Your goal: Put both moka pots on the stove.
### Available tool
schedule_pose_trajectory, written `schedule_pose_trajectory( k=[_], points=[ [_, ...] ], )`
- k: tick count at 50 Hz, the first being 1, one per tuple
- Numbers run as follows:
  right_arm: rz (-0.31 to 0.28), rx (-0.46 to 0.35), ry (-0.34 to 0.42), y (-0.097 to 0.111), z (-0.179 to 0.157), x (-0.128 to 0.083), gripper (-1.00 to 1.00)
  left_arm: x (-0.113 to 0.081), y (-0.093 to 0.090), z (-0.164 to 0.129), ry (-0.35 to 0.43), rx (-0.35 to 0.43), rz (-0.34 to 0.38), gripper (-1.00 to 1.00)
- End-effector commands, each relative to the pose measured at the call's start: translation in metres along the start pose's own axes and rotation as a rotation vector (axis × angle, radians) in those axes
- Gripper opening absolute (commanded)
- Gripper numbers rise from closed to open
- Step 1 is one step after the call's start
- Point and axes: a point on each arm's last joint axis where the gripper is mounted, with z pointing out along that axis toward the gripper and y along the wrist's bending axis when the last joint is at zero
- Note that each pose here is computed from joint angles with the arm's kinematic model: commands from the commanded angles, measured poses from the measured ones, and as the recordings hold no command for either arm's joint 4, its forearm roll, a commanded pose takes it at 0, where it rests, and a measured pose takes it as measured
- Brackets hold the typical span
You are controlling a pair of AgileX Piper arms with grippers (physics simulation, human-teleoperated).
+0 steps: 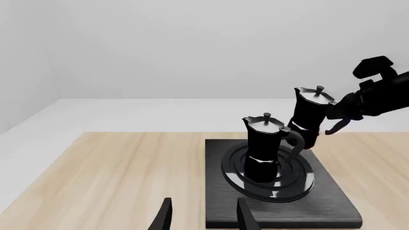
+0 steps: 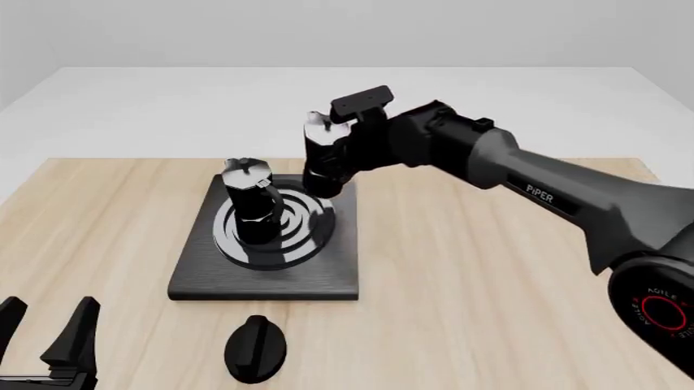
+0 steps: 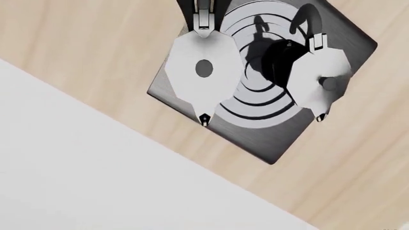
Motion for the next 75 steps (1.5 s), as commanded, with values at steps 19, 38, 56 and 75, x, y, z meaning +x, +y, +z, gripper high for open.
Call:
schedule_pose_trajectory(
  k=[19, 38, 56, 75],
  points=[
    [0.029, -0.028, -0.039, 0.016, 0.01, -0.013, -1.0, 0.0, 0.0, 0.0, 0.0, 0.0, 0.0, 1.0],
    [0.028, -0.042, -0.031, 0.025, 0.017, -0.007, -1.0, 0.0, 0.0, 0.0, 0.0, 0.0, 0.0, 1.0],
    [0.0, -0.047, -0.01, 0.028, 0.025, 0.0, -1.0, 0.0, 0.0, 0.0, 0.0, 0.0, 0.0, 1.0],
    [-0.004, -0.046, 0.017, 0.029, 0.034, 0.005, -1.0, 0.0, 0.0, 0.0, 0.0, 0.0, 0.0, 1.0]
  ],
)
